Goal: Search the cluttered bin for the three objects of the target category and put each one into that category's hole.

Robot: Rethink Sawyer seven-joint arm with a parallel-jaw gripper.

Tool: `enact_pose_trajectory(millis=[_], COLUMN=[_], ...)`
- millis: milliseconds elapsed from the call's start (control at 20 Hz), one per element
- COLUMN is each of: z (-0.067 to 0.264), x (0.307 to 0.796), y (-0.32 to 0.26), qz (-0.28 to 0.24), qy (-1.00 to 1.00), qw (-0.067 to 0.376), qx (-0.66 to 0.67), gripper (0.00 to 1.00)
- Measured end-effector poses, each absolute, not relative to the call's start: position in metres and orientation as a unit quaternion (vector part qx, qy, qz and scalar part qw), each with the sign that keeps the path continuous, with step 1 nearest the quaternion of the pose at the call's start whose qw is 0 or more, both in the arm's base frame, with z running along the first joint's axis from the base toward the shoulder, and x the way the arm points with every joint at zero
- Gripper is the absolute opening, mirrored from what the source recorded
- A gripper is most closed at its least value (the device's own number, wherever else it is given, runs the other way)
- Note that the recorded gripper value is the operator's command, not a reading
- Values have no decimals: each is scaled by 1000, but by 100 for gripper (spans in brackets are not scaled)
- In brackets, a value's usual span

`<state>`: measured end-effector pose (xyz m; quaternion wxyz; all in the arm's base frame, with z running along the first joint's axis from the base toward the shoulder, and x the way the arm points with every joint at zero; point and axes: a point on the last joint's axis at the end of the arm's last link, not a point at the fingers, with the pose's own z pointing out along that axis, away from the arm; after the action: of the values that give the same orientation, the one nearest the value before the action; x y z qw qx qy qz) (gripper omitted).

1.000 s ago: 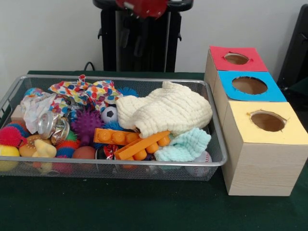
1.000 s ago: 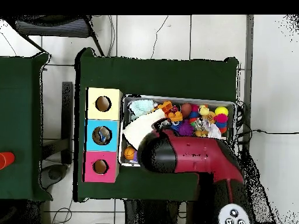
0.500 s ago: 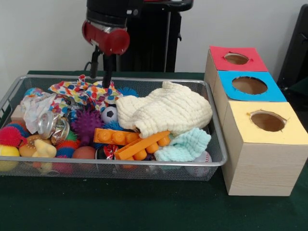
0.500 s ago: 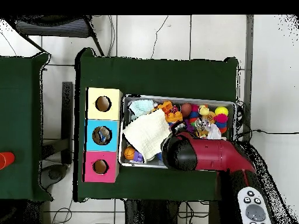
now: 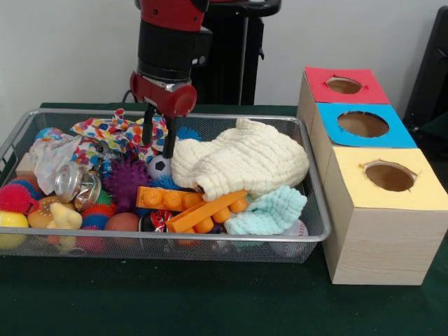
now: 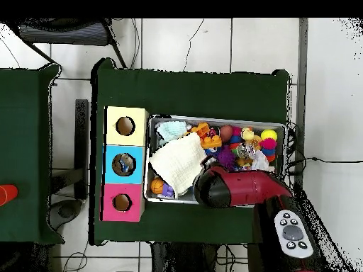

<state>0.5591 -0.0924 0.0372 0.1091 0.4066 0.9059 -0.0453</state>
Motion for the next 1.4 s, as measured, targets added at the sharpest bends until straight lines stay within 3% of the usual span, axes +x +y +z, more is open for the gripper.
enact_pose_trajectory(millis=[550,1200,1400], z=[7,43,40], x=[565,574,573], y=[-101,-128,-140], qz=[-63,-106,-113], qy=[922,915,912], qw=[114,114,107], qx=[365,371,380], gripper=[100,100,100])
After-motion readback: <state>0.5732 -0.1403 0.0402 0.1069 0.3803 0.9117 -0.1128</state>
